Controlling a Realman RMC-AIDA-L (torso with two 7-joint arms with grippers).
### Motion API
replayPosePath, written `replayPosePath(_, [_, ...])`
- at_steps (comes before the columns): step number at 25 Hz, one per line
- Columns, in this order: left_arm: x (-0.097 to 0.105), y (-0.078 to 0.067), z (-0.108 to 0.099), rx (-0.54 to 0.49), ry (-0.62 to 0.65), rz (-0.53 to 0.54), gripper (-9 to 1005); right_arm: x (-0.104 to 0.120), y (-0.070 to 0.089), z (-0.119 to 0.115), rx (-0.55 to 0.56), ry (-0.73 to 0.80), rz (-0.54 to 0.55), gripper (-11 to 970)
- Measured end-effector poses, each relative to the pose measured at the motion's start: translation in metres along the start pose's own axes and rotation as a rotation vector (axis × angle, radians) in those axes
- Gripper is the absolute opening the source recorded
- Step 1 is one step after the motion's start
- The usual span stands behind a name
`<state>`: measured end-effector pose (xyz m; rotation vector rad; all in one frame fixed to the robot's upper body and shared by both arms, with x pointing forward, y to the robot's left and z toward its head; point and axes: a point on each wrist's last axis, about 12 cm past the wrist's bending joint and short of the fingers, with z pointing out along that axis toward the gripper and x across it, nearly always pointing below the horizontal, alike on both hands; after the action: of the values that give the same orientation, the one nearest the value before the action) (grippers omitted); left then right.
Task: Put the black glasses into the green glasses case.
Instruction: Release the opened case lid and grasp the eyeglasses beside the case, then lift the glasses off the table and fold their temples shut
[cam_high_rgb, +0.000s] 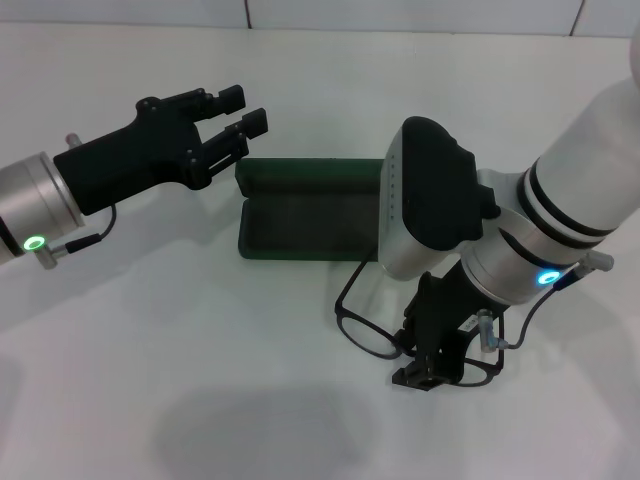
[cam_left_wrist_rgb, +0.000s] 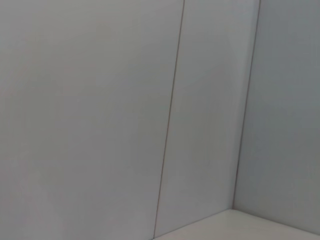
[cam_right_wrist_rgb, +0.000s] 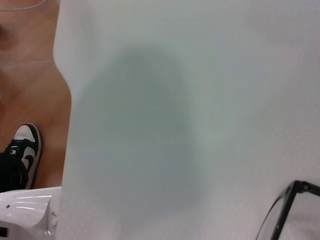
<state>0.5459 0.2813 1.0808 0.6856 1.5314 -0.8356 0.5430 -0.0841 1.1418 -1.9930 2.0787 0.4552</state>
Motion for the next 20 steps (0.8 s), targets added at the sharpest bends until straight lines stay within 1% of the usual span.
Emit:
replayPosePath(6, [0.0, 0.0, -0.002, -0.005, 0.003, 0.001, 408, 0.003, 0.0, 0.004, 0.002, 0.008, -0.002, 423])
replayPosePath(9, [0.0, 0.001, -0.003, -0.011, 0.001, 0.001, 407, 0.004, -0.001, 0.007, 0.017, -0.004, -0.002, 267])
replayPosePath(12, [0.001, 0.001, -0.004, -0.014, 0.0, -0.004, 407, 0.004, -0.001, 0.006, 0.026, -0.017, -0.003, 212])
replayPosePath(17, [0.001, 0.0, -0.007, -0.022, -0.016, -0.013, 408, 0.009, -0.004, -0.004, 0.045, -0.064, 0.014, 134])
replayPosePath(20, [0.001, 0.0, -0.013, -0.032, -0.041, -0.021, 410, 0.022, -0.007, -0.02, 0.059, -0.131, 0.034, 102])
